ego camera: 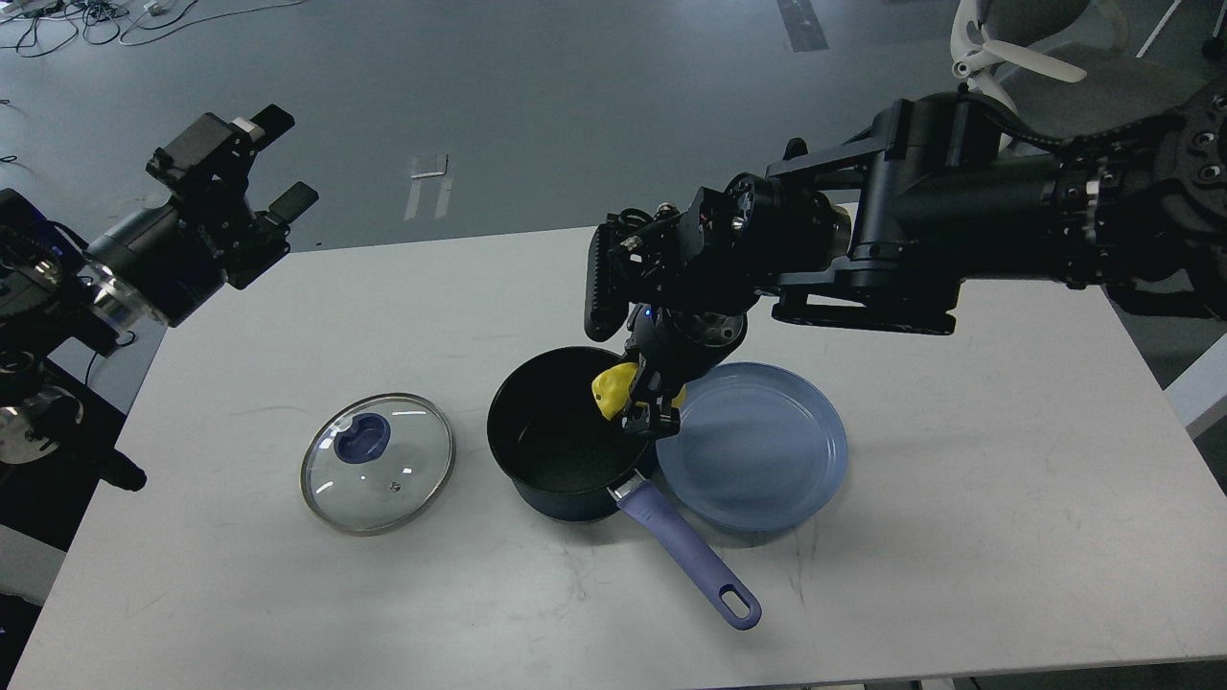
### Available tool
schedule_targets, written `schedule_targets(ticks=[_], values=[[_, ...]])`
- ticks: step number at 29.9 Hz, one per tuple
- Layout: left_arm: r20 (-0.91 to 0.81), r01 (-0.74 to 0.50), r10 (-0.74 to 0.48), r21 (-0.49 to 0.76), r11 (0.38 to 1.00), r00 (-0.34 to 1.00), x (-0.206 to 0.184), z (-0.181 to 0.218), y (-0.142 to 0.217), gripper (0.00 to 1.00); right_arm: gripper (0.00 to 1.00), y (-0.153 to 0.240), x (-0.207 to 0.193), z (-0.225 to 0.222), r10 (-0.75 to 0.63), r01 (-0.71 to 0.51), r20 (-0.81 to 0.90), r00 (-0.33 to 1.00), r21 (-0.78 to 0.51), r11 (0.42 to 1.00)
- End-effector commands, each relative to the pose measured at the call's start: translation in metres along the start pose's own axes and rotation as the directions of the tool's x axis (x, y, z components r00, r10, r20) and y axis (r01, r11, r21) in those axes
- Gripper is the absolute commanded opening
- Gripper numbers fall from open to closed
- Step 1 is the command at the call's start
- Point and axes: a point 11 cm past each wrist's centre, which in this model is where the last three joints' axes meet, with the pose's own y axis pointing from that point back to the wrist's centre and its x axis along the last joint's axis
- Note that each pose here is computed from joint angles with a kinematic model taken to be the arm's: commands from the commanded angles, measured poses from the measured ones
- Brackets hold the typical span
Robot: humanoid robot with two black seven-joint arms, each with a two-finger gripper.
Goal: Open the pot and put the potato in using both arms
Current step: 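Lift the potato and carry it over the open saucepan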
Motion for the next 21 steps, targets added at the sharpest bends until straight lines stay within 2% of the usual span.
schedule_targets(ticks=[1,10,21], values=[[0.0,-0.001,0.001,0.0,1.0,1.0,0.0,0.0,0.0,0.98,0.38,0.002,0.0,0.006,0.006,-0.006,0.016,1.0,-0.016,1.0],[0.0,0.0,0.0,0.001,1.0,1.0,0.001,0.0,0.001,0.98,0.38,0.002,-0.002,0.014,0.035,-0.033,0.083,0.996,-0.021,0.999],[0.0,0.003,-0.003,-0.001,1.0,1.0,0.0,0.001,0.0,0.98,0.38,0.002,0.008,0.006,0.109,-0.118,0.196,0.975,0.032,0.993]])
